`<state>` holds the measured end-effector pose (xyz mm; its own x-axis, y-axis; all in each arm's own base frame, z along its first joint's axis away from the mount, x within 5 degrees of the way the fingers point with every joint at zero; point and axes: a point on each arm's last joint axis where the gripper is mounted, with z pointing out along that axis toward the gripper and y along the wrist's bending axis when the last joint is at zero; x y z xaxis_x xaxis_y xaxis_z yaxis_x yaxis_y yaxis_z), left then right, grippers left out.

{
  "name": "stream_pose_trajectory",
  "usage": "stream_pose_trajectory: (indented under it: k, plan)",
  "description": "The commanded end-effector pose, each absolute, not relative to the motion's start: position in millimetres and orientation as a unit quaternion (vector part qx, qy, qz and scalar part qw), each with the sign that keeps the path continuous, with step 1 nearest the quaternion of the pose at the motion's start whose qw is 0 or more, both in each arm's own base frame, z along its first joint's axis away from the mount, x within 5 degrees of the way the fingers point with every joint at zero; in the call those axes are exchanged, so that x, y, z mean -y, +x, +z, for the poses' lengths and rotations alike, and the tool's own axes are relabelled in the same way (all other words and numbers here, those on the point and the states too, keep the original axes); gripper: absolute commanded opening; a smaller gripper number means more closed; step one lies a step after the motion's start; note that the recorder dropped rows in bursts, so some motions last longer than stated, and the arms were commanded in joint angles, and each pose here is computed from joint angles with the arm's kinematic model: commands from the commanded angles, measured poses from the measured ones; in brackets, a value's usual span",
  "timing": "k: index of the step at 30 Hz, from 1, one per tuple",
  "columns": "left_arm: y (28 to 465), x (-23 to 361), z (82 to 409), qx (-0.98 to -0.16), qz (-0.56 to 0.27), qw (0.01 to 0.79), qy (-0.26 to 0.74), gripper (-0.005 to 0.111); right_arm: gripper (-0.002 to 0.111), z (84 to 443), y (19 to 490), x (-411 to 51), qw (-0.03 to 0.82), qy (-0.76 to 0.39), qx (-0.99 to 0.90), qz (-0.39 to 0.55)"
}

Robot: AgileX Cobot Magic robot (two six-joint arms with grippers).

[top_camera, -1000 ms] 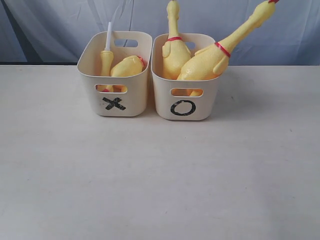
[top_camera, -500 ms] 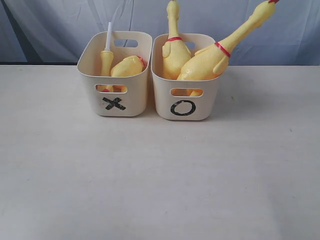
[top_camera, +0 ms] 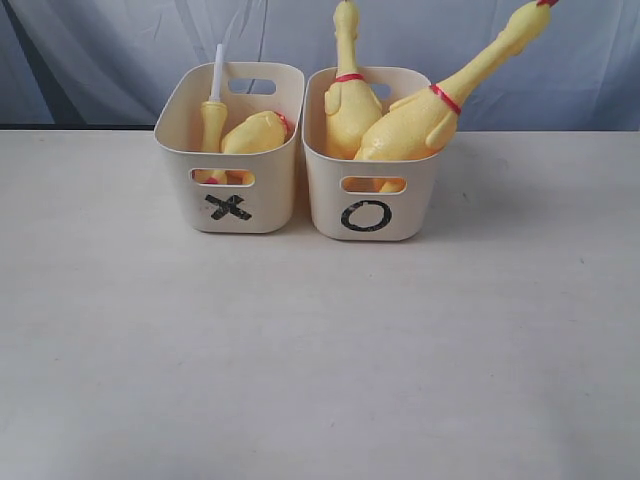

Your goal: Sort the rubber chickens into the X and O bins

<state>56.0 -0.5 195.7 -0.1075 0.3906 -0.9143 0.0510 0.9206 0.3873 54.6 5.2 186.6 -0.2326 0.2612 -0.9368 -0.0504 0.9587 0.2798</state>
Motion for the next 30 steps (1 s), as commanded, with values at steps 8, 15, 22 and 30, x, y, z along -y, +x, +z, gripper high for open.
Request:
stream_pose_trajectory:
  k: [8, 15, 22, 30]
  plan:
    - [56, 1, 192, -0.741, 0.124, 0.642, 0.152, 0.014, 0.0, 186, 54, -5, 0.616, 0.066, -0.776, 0.12]
    - [56, 1, 192, -0.741, 0.124, 0.642, 0.152, 0.014, 0.0, 186, 54, -5, 0.616, 0.066, -0.776, 0.12]
    - [56, 1, 194, -0.733, 0.126, 0.651, 0.151, 0.014, 0.0, 188, 54, -9, 0.609, 0.114, -0.761, 0.193]
    - [56, 1, 194, -0.733, 0.126, 0.651, 0.151, 0.014, 0.0, 189, 53, -15, 0.573, 0.18, -0.747, 0.284]
